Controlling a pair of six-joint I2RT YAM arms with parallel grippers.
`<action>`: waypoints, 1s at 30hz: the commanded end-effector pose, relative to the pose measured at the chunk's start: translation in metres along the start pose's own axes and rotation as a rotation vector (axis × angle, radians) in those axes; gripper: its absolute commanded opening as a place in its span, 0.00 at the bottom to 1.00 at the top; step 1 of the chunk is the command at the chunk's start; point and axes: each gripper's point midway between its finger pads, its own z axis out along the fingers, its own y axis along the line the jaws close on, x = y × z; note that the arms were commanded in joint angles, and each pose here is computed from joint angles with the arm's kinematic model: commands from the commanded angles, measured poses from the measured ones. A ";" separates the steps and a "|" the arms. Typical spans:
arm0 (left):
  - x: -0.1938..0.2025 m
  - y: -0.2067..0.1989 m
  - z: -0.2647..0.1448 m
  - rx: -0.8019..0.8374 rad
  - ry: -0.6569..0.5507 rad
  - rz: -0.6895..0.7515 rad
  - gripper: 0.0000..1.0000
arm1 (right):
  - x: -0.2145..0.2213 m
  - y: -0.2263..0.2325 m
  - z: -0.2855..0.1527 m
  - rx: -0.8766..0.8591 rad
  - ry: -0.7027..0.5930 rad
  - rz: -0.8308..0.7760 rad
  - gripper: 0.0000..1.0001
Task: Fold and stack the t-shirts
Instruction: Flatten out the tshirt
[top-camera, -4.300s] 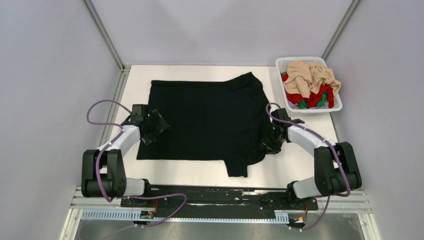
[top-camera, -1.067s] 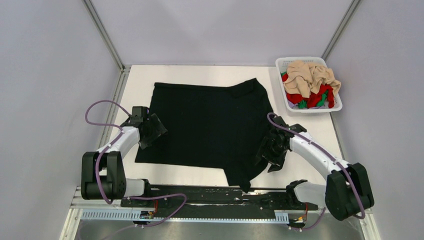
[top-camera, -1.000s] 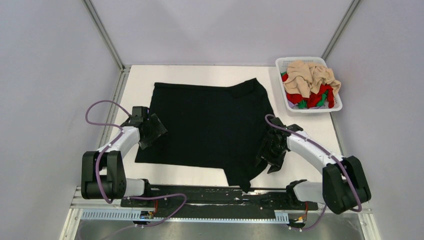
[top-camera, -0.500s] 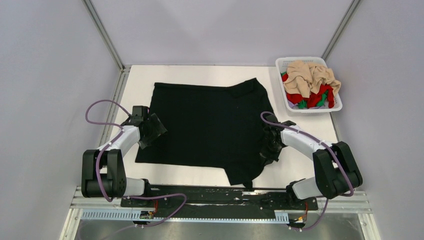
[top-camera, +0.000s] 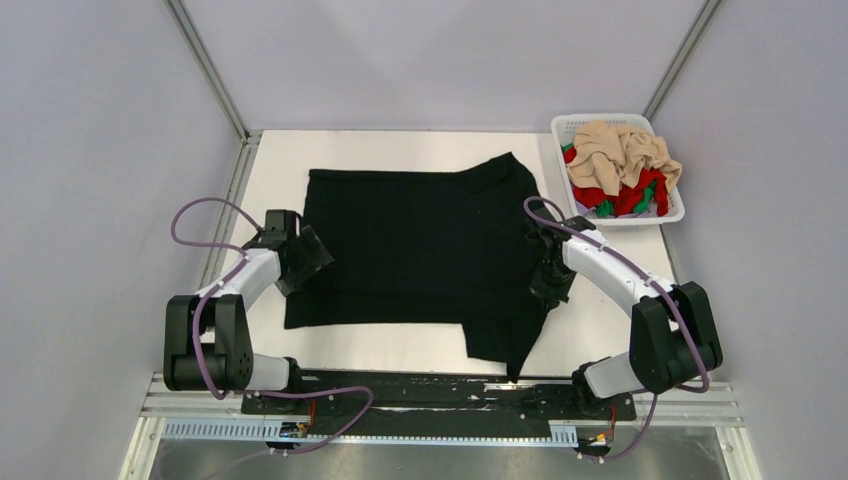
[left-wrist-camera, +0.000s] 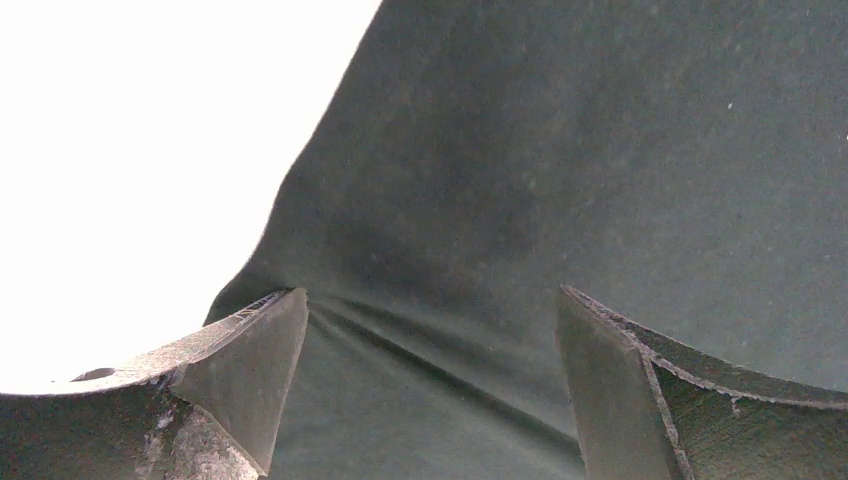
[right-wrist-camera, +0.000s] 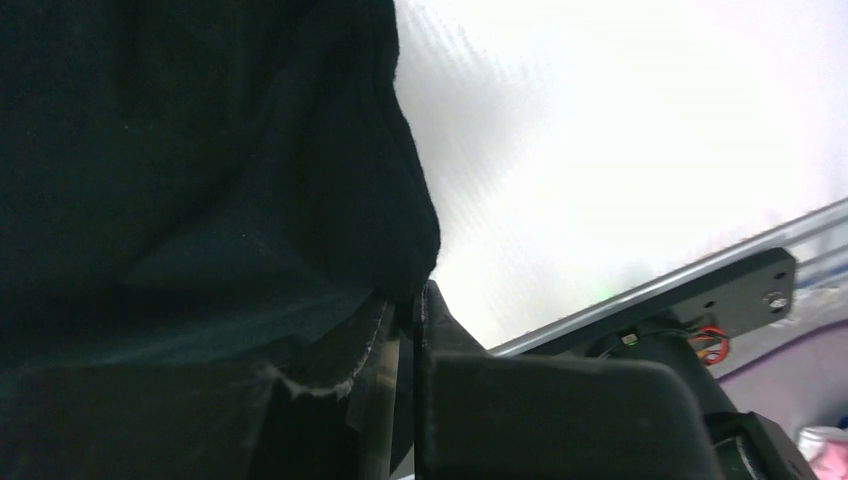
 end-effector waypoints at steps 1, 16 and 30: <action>-0.021 -0.008 -0.002 0.010 -0.058 0.007 1.00 | -0.032 -0.023 -0.010 0.139 -0.119 -0.026 0.13; -0.029 -0.030 -0.045 0.141 -0.098 0.002 1.00 | 0.029 0.064 -0.094 -0.701 -0.033 -0.277 1.00; -0.003 -0.024 -0.063 0.195 -0.070 -0.009 1.00 | 0.132 0.104 -0.017 -0.547 0.151 -0.632 1.00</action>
